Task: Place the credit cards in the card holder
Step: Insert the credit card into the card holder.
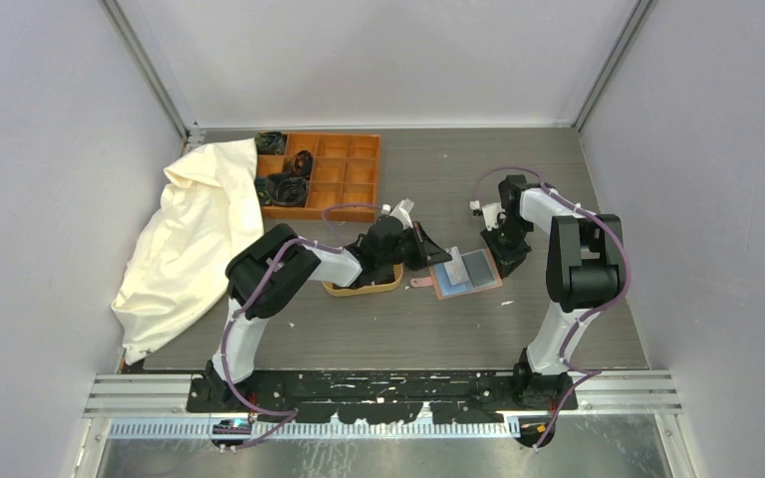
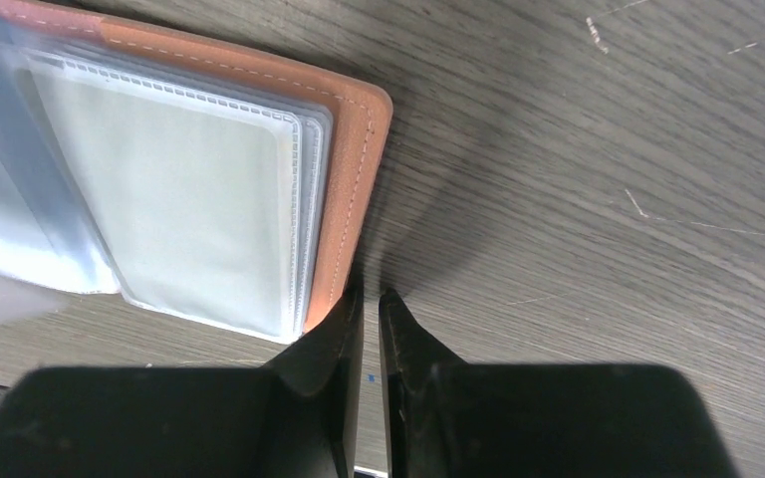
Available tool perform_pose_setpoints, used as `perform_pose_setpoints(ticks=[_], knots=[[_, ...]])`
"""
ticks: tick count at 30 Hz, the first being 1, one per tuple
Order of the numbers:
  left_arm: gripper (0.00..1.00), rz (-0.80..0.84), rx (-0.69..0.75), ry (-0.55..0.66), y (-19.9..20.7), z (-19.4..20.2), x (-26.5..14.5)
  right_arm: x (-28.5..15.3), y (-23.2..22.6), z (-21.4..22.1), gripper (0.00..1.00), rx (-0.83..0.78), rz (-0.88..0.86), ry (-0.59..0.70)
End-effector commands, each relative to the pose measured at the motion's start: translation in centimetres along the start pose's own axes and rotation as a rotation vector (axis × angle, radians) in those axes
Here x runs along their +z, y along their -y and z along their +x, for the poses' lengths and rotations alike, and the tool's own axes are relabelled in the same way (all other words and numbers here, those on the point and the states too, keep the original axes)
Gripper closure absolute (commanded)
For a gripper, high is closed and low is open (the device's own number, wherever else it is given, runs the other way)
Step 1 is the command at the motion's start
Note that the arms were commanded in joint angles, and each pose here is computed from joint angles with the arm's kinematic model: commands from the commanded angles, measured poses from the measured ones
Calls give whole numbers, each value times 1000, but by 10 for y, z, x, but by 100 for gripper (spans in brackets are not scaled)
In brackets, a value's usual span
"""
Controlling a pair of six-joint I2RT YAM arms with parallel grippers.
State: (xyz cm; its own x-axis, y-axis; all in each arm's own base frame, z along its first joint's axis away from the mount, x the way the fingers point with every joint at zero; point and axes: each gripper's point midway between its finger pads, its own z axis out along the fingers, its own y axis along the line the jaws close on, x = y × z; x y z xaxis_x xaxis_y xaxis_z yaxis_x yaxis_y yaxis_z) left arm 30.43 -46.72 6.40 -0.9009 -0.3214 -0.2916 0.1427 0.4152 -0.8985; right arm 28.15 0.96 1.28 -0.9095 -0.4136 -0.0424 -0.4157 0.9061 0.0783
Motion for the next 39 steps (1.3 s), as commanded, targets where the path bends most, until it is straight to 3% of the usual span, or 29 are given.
perform_pose_setpoints(ticks=[1, 11, 25, 39], knots=[[100, 90, 100, 50, 49, -19, -21, -5, -1, -7, 83, -11, -18, 18], [100, 184, 119, 37, 66, -10, -31, -5, -7, -8, 83, -18, -54, 15], [100, 132, 79, 23, 30, -7, -9, 0, -13, -7, 83, -40, -62, -8], [100, 119, 40, 40, 21, -10, -1, 0, -15, -8, 83, -48, -63, -12]])
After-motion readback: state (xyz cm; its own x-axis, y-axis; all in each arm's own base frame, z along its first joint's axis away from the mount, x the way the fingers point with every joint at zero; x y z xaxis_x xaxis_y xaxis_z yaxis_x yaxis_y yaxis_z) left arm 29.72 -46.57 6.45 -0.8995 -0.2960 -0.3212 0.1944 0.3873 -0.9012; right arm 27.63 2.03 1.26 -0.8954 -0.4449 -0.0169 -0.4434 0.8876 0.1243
